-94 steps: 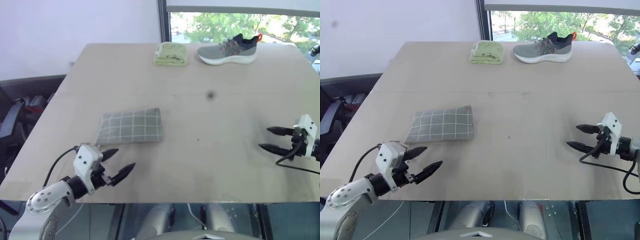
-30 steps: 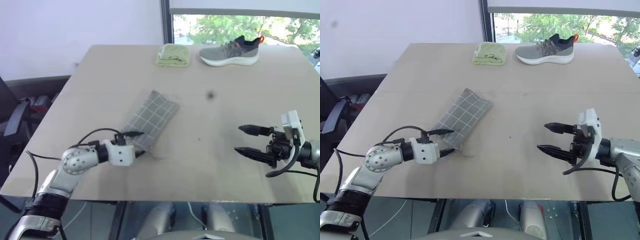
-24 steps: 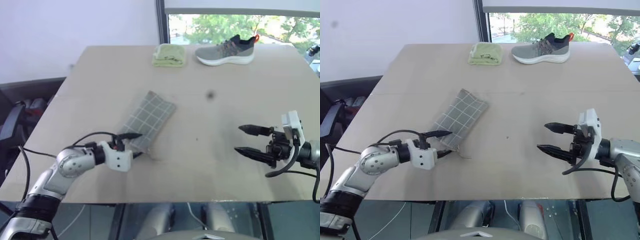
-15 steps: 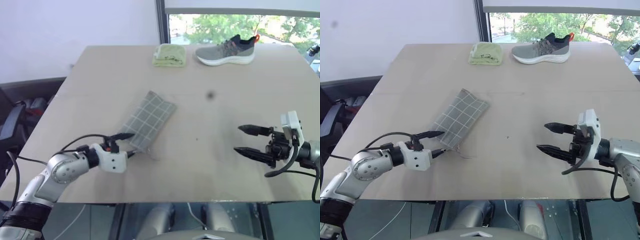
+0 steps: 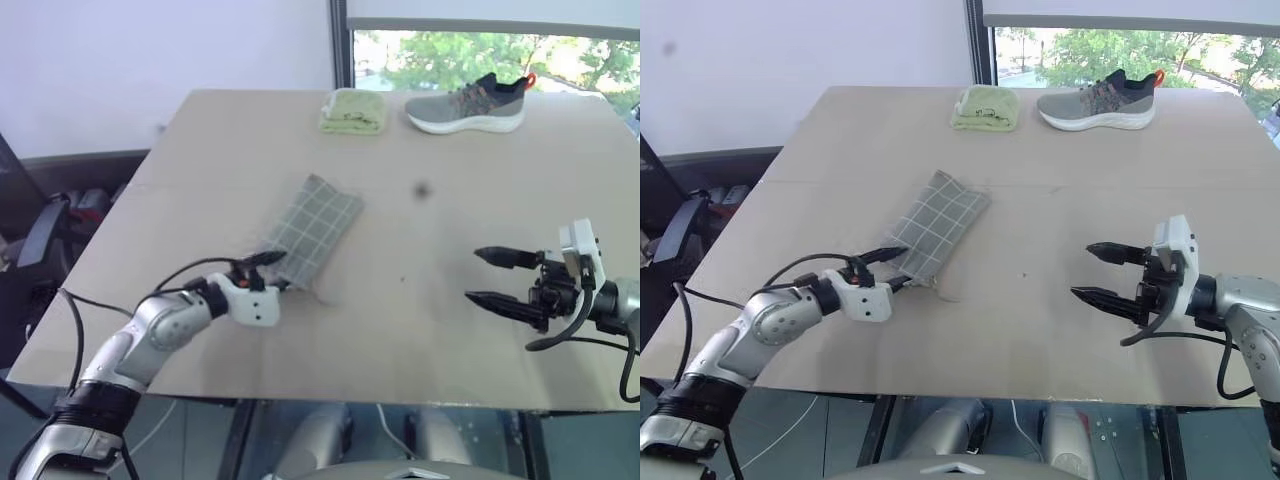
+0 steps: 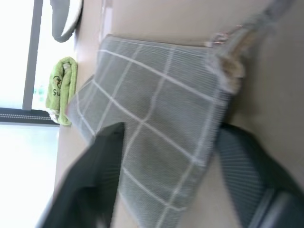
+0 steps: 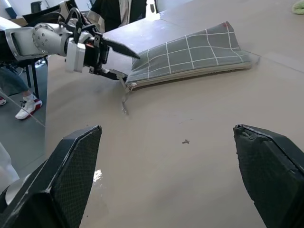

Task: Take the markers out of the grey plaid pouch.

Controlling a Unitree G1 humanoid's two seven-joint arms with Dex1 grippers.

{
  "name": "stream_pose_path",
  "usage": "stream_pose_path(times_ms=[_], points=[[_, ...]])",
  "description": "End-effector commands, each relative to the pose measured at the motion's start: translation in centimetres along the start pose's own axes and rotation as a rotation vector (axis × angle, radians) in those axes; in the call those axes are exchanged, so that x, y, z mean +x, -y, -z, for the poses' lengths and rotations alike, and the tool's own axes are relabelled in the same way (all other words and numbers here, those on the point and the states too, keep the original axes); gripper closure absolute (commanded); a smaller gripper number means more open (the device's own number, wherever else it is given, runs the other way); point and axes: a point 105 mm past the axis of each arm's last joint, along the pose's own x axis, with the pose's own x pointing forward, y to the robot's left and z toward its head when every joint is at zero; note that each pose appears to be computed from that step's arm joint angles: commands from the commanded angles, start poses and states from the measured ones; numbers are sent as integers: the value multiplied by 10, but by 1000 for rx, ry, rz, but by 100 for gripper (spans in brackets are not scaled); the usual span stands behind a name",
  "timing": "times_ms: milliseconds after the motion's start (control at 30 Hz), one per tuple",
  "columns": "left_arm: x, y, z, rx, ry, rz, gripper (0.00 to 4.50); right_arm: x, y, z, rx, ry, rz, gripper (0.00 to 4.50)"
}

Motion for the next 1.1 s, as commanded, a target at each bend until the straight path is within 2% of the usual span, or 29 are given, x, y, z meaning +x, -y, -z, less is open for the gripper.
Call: stream_pose_path(times_ms=[33,67,100,267,367,533,733,933,1100], points=[[2,13,25,34,-132,20,371,2,-4,-9,-43,23,-8,0],[3,11,28,45,-151,6,420,2,-5,-9,-43,26,-8,0],[3,10,31,44,-165,-6,447,2,-4,-9,-43,27,-7,0],[5,5,40,-8,-211,-79,447,9,-4,-10,-40,41,-7,0],[9,0,36,-9,-189,-111,447,21,-5,-6,-29,44,1,0],[18,-16,8,3,-66,-183,447,59,-2,15,-27,-48,69,0],[26,-32,-37,35,93,-228,447,101,0,21,-40,-100,88,0],[25,-32,-61,59,175,-211,447,130,0,26,-145,-154,51,0],[18,-31,-71,68,214,-205,447,143,6,20,-189,-136,61,0]])
